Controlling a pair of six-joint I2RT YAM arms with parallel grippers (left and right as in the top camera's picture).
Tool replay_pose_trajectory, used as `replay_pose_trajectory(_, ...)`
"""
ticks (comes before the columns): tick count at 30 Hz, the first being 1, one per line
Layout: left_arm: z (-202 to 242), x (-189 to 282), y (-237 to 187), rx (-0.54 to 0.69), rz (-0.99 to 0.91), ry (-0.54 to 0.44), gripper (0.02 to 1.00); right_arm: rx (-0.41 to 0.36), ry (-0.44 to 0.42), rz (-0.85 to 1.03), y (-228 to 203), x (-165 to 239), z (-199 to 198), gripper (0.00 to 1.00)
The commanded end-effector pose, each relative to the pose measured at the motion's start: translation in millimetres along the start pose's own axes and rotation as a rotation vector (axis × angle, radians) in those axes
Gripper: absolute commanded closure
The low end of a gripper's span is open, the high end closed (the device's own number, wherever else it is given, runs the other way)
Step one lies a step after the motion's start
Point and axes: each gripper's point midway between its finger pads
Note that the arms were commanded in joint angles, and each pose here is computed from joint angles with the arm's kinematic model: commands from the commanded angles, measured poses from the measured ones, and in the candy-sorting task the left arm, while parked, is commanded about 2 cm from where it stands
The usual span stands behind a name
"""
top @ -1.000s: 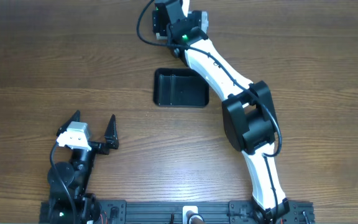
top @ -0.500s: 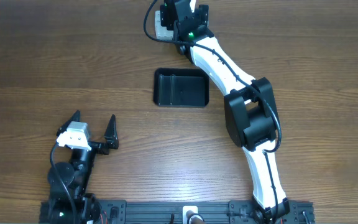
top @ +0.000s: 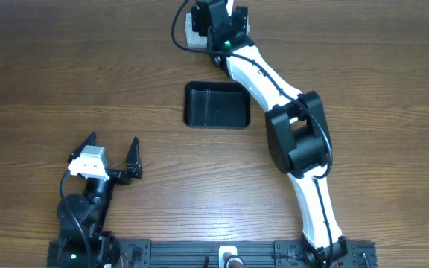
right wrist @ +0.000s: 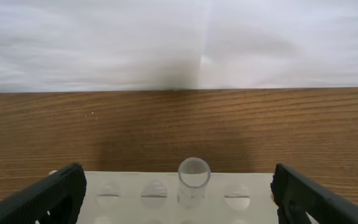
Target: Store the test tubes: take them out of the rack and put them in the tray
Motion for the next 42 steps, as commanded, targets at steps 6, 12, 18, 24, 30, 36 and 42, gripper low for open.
replay_pose_trajectory(6,-1.0,0.1,-1.2,0.011,-0.001,-0.009,0.018,0.006,0.003,-0.010,-2.8,-6.5,5.5,0.202)
replay_pose_trajectory(12,-1.0,0.1,-1.2,0.011,-0.001,-0.009,0.018,0.004,0.005,-0.014,-1.7,-6.5,5.9,0.428)
replay_pose_trajectory(18,-1.1,0.1,-1.2,0.011,-0.001,-0.009,0.018,0.015,0.001,-0.015,-1.4,-6.9,4.4,0.590)
replay_pose_trajectory(24,-1.0,0.1,-1.2,0.011,-0.001,-0.009,0.018,0.037,-0.006,-0.015,-0.7,-7.6,1.7,0.638)
replay_pose_trajectory(30,-1.0,0.1,-1.2,0.011,-0.001,-0.009,0.018,0.035,-0.017,-0.010,-0.3,-9.6,-4.9,0.663)
replay_pose_trajectory(36,-1.1,0.1,-1.2,0.011,-0.001,-0.009,0.020,0.042,-0.022,-0.014,1.7,-10.5,-7.8,0.711)
replay_pose_trajectory(42,-1.0,0.1,-1.2,0.011,-0.001,-0.009,0.020,0.042,-0.028,-0.016,3.4,-11.9,-12.1,0.728)
Point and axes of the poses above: each gripper's point midway between its finger pads, its own x axis back along the fingers, its own z axis along the line the jaws close on, y = z × x, and after that the axes turned 7 degrees about -x, right-handed
